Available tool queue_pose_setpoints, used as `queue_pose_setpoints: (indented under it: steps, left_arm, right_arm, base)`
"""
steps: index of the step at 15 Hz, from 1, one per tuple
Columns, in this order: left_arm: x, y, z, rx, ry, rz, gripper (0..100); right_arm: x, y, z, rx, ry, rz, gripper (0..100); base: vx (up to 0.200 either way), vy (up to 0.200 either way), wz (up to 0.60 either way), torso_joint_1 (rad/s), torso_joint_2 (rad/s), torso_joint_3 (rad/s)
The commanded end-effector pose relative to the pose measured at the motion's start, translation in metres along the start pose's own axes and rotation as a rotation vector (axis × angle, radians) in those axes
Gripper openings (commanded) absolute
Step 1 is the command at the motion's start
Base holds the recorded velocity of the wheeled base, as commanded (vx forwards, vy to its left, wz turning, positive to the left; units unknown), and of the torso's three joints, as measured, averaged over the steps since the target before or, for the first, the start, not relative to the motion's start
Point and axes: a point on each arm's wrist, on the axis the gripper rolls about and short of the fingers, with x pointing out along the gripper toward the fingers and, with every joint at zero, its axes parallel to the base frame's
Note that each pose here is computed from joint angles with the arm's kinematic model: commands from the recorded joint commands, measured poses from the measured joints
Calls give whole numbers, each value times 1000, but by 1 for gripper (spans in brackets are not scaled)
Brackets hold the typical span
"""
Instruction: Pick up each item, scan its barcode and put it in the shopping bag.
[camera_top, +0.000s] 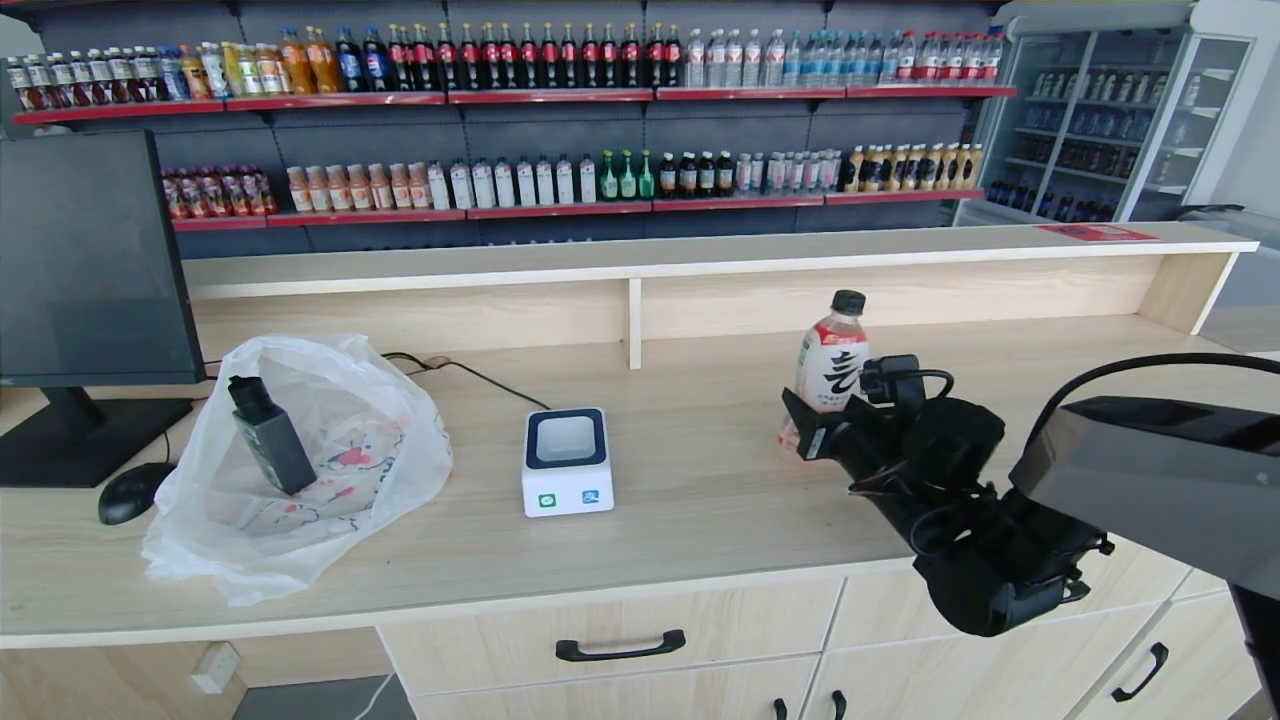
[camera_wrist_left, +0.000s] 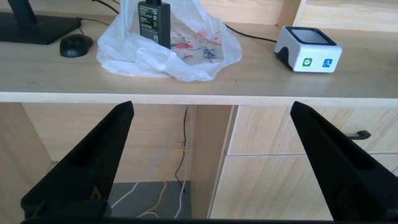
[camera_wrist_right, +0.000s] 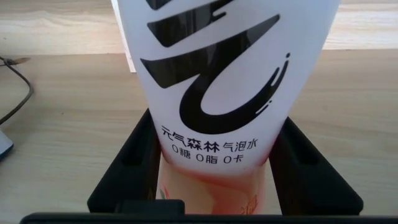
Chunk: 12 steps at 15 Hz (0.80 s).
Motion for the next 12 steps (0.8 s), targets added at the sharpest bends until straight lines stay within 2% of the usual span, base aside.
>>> queue_pose_setpoints:
  steps: [1, 3, 10, 12]
  left_arm:
    - [0, 0, 0, -1, 1, 1, 100]
    - [0, 0, 0, -1, -1, 1, 100]
    - [0, 0, 0, -1, 1, 1, 100]
    - [0, 0, 0, -1, -1, -1, 100]
  right_arm:
    - [-7, 1, 17, 3, -26, 4, 0]
    - [-13, 4, 31, 6, -55, 11, 0]
    - [-48, 12, 63, 12, -69, 42, 0]
    - [-57, 21, 74, 18, -87, 70, 0]
  base:
    - [0, 0, 0, 0, 0, 0]
    - [0, 0, 0, 0, 0, 0]
    - [0, 0, 0, 0, 0, 0]
    - [0, 0, 0, 0, 0, 0]
